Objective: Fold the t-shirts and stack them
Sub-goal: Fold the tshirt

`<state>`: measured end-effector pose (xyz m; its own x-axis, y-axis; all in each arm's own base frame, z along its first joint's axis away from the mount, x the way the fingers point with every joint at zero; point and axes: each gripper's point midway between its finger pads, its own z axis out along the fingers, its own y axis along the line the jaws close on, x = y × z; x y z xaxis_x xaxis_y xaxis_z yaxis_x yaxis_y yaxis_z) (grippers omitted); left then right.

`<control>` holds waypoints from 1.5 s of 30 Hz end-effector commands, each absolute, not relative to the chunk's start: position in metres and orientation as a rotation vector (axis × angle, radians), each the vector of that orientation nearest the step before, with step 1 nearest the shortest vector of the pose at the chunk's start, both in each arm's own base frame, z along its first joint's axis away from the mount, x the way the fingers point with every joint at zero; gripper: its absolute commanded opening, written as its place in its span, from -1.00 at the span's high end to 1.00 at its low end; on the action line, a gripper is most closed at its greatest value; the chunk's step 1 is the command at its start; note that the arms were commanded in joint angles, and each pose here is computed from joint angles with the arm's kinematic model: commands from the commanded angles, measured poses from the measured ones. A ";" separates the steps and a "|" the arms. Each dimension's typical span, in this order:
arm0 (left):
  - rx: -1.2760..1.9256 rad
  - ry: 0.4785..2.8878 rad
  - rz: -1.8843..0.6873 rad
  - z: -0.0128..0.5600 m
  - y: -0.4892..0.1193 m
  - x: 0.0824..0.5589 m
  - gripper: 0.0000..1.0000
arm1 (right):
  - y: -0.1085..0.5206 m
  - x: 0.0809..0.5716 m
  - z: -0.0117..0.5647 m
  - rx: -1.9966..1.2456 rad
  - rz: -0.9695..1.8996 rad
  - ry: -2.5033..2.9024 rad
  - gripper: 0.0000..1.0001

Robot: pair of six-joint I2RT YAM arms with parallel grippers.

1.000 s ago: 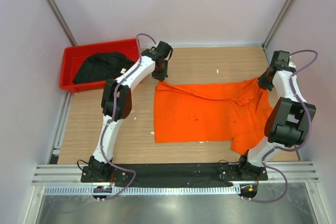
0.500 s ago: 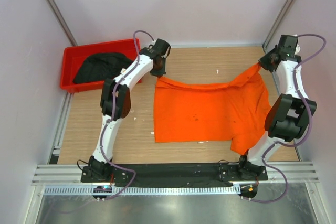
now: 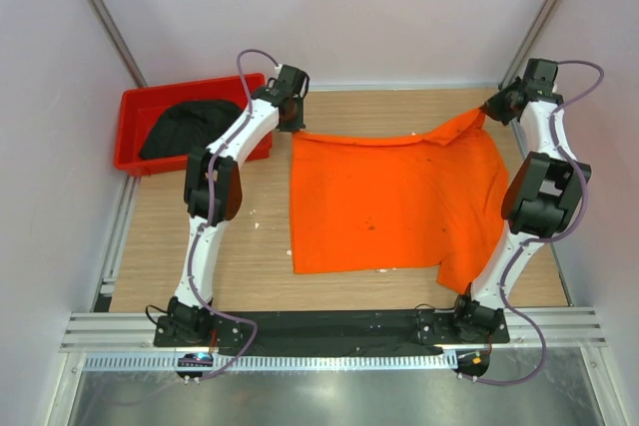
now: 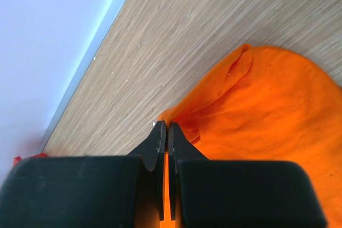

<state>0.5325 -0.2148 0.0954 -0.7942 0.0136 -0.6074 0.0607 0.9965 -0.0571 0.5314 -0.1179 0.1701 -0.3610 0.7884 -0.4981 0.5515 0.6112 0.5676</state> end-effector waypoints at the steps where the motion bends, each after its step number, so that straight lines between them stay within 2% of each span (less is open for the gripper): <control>1: 0.055 2.402 -0.094 0.113 -0.213 0.552 1.00 | -0.114 0.545 0.211 0.978 0.451 1.984 0.97; 7: 0.088 2.429 -0.094 0.111 -0.211 0.547 1.00 | -0.117 0.526 0.218 0.998 0.389 2.017 0.98; 17: 0.142 2.537 -0.022 0.102 -0.194 0.512 1.00 | -0.132 0.450 0.203 1.133 0.237 2.123 0.98; 27: 0.109 2.658 -0.140 0.103 -0.200 0.471 1.00 | -0.143 0.404 0.193 1.165 0.136 2.192 0.98; 35: 0.045 2.782 -0.304 0.089 -0.214 0.422 1.00 | -0.150 0.397 0.170 1.183 0.101 2.222 0.98; 45: 0.032 2.856 -0.337 0.066 -0.223 0.392 1.00 | -0.152 0.399 0.146 1.197 0.094 2.248 0.97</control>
